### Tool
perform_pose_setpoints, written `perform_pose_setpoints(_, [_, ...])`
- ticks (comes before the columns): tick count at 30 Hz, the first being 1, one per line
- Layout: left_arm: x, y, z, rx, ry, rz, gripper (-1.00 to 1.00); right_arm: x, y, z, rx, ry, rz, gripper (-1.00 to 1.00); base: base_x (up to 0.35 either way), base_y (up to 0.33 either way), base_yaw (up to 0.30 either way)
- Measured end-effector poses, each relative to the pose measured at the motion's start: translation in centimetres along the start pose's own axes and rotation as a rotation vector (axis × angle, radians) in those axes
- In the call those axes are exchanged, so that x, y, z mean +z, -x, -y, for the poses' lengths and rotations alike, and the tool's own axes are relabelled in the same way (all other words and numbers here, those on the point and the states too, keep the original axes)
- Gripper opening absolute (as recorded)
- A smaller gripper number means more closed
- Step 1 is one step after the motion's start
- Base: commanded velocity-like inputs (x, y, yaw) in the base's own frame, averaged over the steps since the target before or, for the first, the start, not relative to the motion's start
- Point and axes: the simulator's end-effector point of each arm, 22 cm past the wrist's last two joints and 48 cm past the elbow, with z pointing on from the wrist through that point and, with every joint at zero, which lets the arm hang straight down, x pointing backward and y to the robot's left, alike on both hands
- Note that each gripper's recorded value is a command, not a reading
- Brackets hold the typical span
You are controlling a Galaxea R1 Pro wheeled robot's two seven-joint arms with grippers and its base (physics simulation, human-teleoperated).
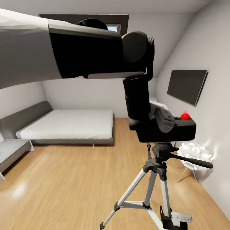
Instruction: Attach the digital camera to the camera tripod in the bedroom.
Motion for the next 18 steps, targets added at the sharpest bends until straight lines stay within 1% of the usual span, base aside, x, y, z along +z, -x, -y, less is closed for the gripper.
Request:
perform_pose_setpoints(3, [0.2,-0.1,0.4,0.012,-0.006,-0.007,-1.0,0.0,0.0,0.0,0.0,0.0,0.0,-1.0,0.0,0.0,0.0])
perform_pose_setpoints(10, [0.2,-0.1,0.4,0.014,-0.005,-0.007,-1.0,0.0,0.0,0.0,0.0,0.0,0.0,-1.0,0.0,0.0,0.0])
perform_pose_setpoints(12, [0.2,-0.1,0.2,0.01,-0.002,-0.005,-1.0,0.0,0.0,0.0,0.0,0.0,0.0,-1.0,0.0,0.0,0.0])
perform_pose_setpoints(14, [-0.4,0.0,-0.8,-0.01,0.017,0.008,-1.0,0.0,0.0,0.0,0.0,0.0,0.0,-1.0,0.0,0.0,0.0])
perform_pose_setpoints(18, [-0.6,0.0,-1.0,-0.02,0.019,0.014,-1.0,0.0,0.0,0.0,0.0,0.0,0.0,-1.0,0.0,0.0,0.0])
